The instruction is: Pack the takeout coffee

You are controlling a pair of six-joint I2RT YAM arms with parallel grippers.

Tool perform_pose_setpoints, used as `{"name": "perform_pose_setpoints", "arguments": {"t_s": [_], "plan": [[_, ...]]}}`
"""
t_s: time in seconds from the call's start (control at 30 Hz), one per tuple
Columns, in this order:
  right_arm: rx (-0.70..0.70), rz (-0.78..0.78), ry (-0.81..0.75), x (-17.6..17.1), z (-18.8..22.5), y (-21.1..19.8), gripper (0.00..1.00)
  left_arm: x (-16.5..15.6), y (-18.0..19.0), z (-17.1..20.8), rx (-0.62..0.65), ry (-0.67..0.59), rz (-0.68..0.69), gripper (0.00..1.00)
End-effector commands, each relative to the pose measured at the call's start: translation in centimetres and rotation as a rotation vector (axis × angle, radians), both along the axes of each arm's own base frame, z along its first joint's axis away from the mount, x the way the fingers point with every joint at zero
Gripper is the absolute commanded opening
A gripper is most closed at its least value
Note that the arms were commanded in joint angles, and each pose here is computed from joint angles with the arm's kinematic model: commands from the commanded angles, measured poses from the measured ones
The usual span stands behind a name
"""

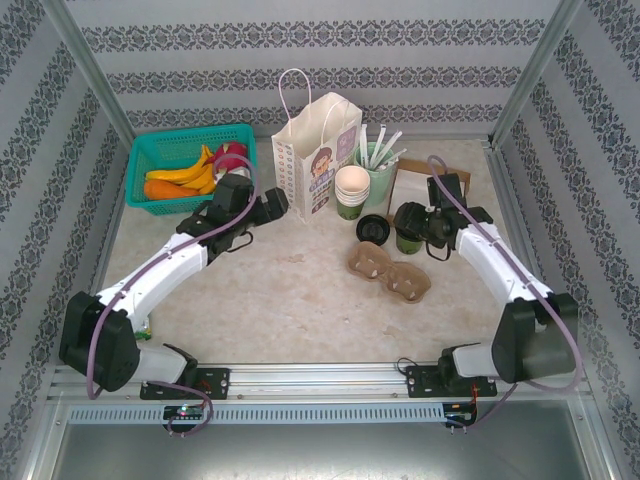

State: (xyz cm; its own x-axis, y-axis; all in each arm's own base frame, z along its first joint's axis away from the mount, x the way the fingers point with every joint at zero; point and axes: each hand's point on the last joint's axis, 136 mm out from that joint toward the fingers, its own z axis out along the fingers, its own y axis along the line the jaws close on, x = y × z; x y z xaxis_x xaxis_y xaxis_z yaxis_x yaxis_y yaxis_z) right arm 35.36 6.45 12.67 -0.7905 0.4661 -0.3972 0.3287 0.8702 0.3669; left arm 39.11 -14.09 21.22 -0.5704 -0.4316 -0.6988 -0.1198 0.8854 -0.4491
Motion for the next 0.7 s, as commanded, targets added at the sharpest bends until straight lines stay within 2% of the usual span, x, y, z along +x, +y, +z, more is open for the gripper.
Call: {"name": "perform_pose_setpoints", "arguments": {"t_s": [0.0,0.1,0.17,0.27,0.43,0.67], "plan": [[0.043,-0.029,-0.076,2.8,1.5,0.3,0.57,1.3,3.1,2.7,0.037,-0.124,0.162,1.00],[0.052,-0.050,-0.087,4.0,1.1,0.3,0.57,1.0,5.0,2.6,0.017,-0.168,0.284,1.00],[0.061,-0.054,-0.097,4.8,1.0,0.5,0.58,1.3,5.1,2.7,0.012,-0.200,0.298,0.99],[0.057,-0.060,-0.105,6.3,1.1,0.6,0.58,2.4,4.4,3.2,0.055,-0.215,0.247,1.00],[0.032,-0.072,-0.068,7.8,0.8,0.4,0.58,3.7,1.5,4.7,0.081,-0.263,0.063,1.00],[0.000,-0.074,-0.048,10.1,0.6,0.0,0.58,3.8,0.3,5.5,0.069,-0.318,-0.008,1.00]]}}
